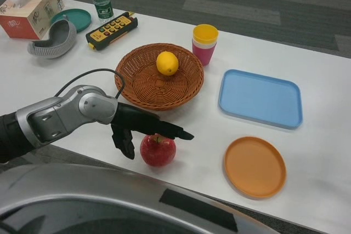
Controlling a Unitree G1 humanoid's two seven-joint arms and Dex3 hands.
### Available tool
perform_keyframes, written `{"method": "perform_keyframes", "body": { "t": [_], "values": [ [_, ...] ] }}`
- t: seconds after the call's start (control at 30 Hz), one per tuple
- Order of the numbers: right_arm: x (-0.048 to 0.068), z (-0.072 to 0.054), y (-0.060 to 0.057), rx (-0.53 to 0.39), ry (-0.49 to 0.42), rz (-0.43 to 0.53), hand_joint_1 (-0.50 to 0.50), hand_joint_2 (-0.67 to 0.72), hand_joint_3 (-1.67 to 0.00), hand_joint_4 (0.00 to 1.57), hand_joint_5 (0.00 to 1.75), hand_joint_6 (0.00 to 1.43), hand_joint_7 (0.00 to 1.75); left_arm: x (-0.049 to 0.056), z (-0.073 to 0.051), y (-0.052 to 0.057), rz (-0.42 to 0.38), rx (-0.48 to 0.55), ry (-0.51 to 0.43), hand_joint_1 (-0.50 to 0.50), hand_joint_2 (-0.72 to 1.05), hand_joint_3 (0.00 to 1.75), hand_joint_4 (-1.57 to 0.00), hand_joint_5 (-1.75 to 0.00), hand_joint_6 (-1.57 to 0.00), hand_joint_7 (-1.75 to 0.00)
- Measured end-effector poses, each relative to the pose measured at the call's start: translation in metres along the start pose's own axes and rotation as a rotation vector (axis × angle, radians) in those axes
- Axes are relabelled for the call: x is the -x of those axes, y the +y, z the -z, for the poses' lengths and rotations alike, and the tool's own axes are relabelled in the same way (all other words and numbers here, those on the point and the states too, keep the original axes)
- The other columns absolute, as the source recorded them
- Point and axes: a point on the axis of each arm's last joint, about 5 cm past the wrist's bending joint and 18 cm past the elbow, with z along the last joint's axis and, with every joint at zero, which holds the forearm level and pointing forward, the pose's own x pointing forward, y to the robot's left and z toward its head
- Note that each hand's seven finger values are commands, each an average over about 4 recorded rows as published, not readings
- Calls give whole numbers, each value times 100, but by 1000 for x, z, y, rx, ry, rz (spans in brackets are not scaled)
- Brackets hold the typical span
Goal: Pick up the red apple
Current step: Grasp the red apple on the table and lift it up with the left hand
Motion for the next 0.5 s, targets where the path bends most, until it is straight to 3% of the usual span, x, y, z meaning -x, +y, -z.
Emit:
{"method": "perform_keyframes", "body": {
  "t": [0.2, 0.5],
  "values": [
    [0, 0, 0, 0, 1, 1, -42, 72, 0, 0, 0, 0, 0, -5, -3, -2, -16, -30, 4, 50, 105, 0, 0, 0, 0, 0],
    [0, 0, 0, 0, 1, 1, -42, 72, 0, 0, 0, 0, 0, -13, -4, -6, 5, 9, -48, 50, 105, 0, 0, 0, 0, 0]
  ]
}}
